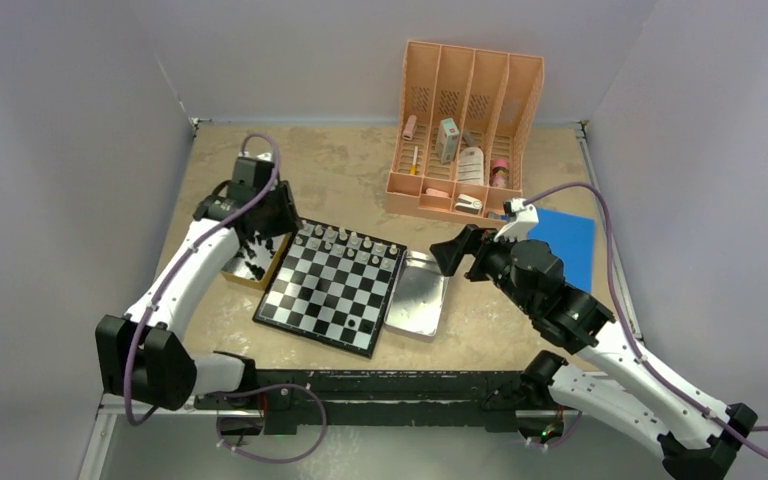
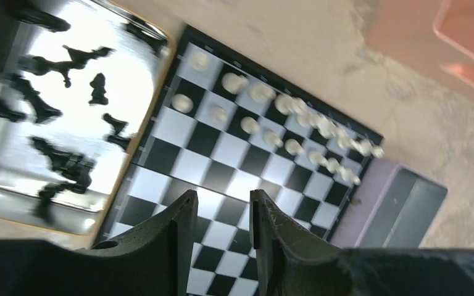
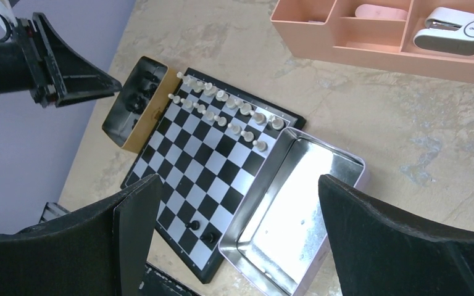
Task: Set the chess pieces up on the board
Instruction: Pick up the chess piece from the storage box, then place the chess piece on the chessboard.
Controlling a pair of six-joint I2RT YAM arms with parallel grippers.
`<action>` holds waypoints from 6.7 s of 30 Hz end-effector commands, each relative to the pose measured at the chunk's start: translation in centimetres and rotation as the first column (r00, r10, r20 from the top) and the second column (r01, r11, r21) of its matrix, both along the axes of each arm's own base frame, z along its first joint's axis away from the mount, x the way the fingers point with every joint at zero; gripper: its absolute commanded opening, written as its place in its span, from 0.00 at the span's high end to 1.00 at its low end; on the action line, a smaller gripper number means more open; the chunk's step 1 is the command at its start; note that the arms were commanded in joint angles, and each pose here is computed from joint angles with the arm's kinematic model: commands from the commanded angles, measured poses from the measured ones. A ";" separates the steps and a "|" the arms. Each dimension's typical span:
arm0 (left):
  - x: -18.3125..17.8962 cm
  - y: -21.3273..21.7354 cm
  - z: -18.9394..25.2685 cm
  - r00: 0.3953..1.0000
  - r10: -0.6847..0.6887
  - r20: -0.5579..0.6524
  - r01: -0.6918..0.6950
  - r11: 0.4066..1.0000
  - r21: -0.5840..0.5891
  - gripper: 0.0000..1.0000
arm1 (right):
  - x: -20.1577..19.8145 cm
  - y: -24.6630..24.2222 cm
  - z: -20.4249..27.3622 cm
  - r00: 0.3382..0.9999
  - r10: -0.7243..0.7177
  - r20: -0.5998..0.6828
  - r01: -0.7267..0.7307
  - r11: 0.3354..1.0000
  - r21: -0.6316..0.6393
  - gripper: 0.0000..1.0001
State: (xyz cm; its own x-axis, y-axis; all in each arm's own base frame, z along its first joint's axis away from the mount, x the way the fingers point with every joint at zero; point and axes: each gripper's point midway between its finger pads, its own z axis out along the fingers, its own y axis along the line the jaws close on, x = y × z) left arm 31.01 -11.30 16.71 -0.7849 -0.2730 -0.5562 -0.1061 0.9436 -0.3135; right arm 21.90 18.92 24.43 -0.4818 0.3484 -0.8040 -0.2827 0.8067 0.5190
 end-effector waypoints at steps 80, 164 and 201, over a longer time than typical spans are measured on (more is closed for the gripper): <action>8.1 16.0 -11.9 0.941 0.243 -0.235 -0.213 0.966 0.146 0.85 | -0.2 0.5 3.3 0.992 0.042 0.118 -0.050 0.997 0.065 0.01; -19.9 -14.7 -9.1 0.813 -0.510 -0.281 0.533 0.846 0.005 0.93 | 0.5 -2.5 7.2 0.984 -0.143 0.110 0.127 0.982 0.143 0.01; -19.5 -14.1 -11.8 0.813 -0.481 -0.329 0.531 0.843 0.080 0.76 | 0.4 -2.1 5.8 0.987 -0.134 0.086 0.119 0.980 0.158 0.01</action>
State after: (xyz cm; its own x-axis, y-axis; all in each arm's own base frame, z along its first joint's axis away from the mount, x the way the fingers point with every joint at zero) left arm 11.14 -24.94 4.67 -0.9204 0.2814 -0.2714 0.3367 0.9235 -0.1840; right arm 22.16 16.77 29.11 -0.3766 0.4816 -0.7913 -0.2278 0.7798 0.5831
